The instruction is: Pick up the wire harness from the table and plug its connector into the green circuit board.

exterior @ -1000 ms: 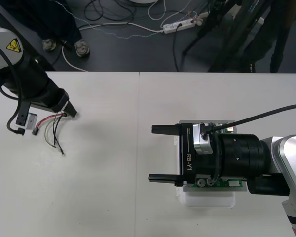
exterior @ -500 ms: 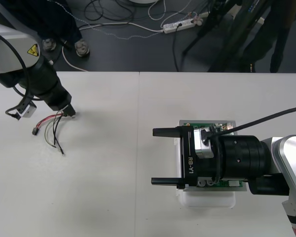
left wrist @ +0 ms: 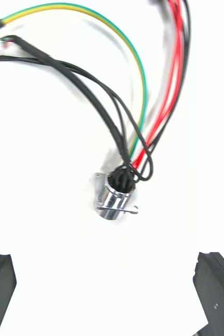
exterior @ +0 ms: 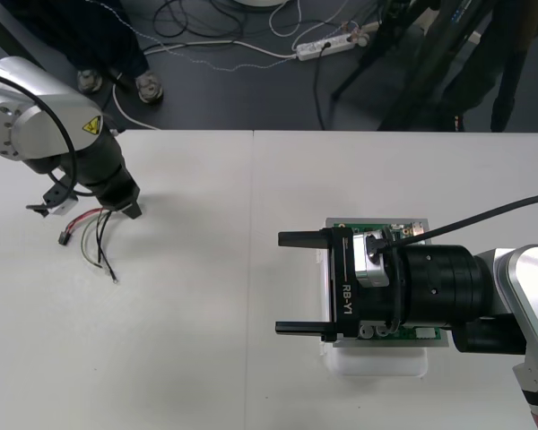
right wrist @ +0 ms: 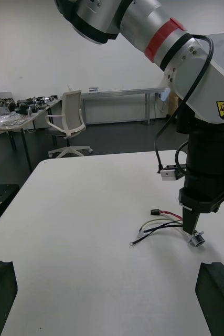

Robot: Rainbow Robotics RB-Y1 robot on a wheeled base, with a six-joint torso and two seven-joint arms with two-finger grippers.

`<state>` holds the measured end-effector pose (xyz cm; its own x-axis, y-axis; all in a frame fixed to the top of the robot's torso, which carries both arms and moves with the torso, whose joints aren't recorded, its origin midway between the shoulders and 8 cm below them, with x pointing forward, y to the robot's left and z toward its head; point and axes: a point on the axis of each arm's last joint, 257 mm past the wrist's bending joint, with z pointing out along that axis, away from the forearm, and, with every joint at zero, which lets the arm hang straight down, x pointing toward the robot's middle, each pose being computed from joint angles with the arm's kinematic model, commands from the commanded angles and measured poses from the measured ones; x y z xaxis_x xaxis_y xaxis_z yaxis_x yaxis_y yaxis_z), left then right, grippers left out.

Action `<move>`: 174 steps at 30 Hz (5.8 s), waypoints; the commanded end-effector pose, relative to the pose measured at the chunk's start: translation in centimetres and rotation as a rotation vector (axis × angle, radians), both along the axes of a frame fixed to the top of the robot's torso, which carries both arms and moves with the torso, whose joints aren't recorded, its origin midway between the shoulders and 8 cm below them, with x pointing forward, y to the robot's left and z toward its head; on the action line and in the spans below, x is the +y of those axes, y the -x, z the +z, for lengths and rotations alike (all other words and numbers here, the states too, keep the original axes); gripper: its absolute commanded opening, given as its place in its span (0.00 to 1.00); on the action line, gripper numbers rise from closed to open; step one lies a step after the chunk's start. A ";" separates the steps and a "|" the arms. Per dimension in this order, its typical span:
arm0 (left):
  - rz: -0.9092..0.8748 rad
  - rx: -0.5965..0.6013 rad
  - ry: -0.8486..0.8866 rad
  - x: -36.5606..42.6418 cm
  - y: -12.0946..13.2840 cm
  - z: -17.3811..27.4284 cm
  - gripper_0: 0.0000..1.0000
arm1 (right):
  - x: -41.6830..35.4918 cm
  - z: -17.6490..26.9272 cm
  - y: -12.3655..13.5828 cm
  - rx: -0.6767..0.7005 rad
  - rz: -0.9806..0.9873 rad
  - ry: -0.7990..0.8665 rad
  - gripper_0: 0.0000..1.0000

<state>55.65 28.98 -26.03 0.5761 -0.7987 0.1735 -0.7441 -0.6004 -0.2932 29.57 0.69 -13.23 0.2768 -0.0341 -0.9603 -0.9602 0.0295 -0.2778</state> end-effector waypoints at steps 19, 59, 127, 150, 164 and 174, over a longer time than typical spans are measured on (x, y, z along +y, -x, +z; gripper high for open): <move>-0.298 -0.039 -0.262 0.0 -2.7 -0.8 1.00 | -0.1 2.5 -0.3 -0.093 0.009 -0.053 1.00; -0.247 -0.048 -0.255 1.7 -2.9 -6.7 1.00 | -0.6 2.6 0.3 -0.091 0.042 -0.035 1.00; -0.263 -0.075 -0.262 0.9 -3.6 -7.1 0.59 | -0.4 1.7 -0.4 -0.113 0.031 0.017 1.00; -0.240 -0.091 -0.283 2.2 -4.3 -6.5 0.00 | -0.2 1.8 -0.4 -0.117 0.034 0.016 1.00; -0.141 -0.086 -0.192 2.4 -4.6 -4.8 0.00 | -0.2 2.0 -0.4 -0.119 0.035 0.012 1.00; -0.053 -0.036 -0.076 1.4 -4.1 -1.9 0.00 | -0.2 1.9 -0.4 -0.119 0.036 0.012 1.00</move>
<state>61.01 27.89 -29.06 0.5306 -0.8279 0.1819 -0.7270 -0.5549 -0.4045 29.57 0.20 -12.75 0.3499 -0.0516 -0.9354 -0.9368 -0.0114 -0.3498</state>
